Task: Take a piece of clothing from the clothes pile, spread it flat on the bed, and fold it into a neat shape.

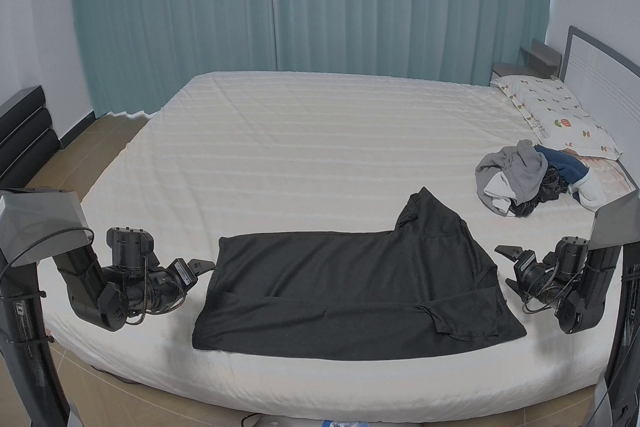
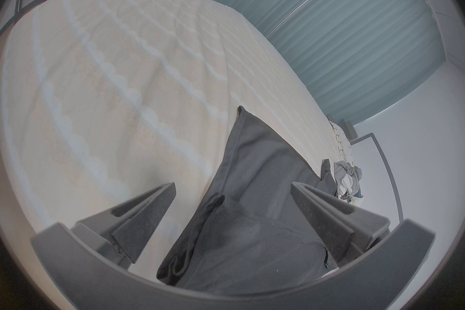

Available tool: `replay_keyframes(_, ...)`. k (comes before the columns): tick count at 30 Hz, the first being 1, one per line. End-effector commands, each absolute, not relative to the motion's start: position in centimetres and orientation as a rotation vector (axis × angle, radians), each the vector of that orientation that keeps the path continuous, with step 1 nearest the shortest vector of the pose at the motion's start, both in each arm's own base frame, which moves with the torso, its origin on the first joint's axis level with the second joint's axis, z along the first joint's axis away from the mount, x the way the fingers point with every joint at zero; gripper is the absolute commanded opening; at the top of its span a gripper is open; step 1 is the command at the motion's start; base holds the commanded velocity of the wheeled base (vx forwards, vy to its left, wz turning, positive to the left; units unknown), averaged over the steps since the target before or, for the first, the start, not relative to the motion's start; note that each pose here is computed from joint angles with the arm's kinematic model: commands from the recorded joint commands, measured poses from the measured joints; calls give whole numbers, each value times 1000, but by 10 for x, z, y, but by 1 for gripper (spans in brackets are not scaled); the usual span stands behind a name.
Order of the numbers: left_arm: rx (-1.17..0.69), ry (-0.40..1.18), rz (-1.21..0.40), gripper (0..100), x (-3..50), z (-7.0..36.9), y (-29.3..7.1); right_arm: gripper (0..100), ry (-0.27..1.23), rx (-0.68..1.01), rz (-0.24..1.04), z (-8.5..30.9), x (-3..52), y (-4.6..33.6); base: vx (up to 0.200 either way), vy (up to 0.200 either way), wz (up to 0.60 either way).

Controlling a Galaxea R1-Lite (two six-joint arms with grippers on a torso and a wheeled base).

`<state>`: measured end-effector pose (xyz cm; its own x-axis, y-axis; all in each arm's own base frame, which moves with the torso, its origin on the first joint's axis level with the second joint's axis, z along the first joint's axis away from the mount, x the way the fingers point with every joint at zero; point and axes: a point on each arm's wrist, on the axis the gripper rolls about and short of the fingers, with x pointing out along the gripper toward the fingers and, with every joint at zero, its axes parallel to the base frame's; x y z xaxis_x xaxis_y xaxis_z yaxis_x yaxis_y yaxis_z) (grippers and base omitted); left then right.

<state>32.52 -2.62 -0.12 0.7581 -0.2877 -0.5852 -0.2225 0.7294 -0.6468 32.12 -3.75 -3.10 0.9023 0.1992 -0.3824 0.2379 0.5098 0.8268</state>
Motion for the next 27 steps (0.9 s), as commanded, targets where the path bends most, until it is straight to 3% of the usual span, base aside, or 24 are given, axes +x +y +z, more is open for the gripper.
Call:
replay_keyframes(1,-769,734,-40,100,325,-3,-27,100,468,1046,-24,-31,321,-37,0,0,0)
replay_keyframes(14,-865,670,-24,100,353,10,-32,100,476,1043,-26,-34,321,-36,0,0,0)
replay_keyframes(24,-791,690,74,100,386,-8,-52,100,479,1040,-27,-35,320,-36,0,0,0)
replay_keyframes(25,-770,615,78,100,414,-3,-58,100,481,1037,-24,-35,320,-34,0,0,0)
replay_keyframes(27,-768,614,68,100,429,-7,-63,100,481,1037,-24,-35,320,-34,0,0,0)
